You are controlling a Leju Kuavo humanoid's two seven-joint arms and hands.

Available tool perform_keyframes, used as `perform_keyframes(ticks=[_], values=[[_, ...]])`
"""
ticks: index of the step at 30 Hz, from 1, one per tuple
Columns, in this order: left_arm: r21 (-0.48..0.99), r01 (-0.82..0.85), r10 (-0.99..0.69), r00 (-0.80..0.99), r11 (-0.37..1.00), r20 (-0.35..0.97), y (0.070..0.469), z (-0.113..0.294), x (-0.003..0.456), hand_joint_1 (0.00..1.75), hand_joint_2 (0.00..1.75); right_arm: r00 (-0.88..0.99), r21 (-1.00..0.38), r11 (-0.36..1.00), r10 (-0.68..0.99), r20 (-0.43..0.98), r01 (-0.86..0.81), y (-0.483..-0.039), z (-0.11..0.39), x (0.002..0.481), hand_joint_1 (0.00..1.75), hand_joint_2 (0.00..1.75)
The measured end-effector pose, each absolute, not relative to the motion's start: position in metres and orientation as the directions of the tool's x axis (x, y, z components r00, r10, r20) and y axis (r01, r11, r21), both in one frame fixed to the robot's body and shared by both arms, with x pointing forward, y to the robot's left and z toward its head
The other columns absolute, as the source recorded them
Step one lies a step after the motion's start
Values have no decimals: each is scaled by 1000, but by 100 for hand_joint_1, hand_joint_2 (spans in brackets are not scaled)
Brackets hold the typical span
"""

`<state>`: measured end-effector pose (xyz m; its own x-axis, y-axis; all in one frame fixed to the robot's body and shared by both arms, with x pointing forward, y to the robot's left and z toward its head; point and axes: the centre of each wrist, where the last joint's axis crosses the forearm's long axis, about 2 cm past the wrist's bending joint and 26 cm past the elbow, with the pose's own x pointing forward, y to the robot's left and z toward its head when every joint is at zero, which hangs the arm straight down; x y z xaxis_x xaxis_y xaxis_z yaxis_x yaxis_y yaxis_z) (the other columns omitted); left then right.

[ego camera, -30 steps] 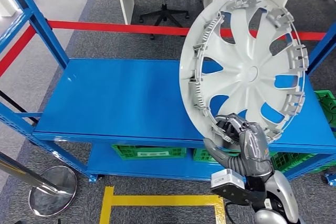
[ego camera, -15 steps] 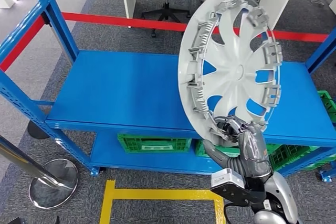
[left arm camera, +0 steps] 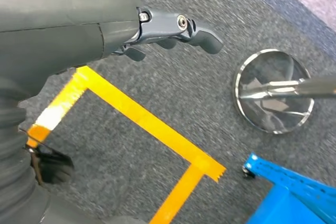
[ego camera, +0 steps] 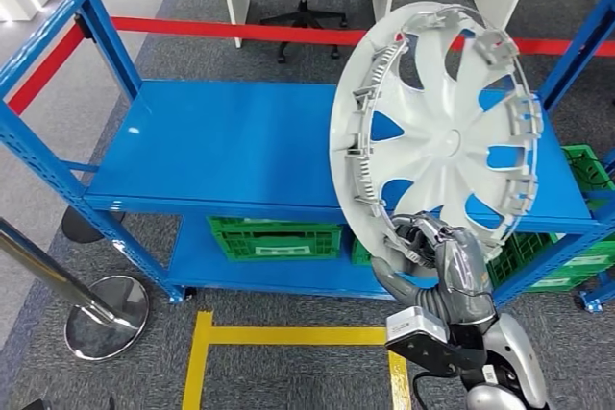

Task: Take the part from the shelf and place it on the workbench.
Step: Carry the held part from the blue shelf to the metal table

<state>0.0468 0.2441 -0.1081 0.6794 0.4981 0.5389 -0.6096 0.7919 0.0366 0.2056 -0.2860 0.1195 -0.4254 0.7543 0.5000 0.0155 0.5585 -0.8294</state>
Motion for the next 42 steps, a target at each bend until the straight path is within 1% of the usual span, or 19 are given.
perform_keyframes(ticks=[16,42], values=[[19,-616,511,670,788,539,243,-108,50,0,175,-412,-834,552,756,509,-17,-287,117,207,175,175],[38,-606,497,685,794,533,244,-108,51,0,175,-405,-838,545,764,502,-13,-288,116,206,175,175]])
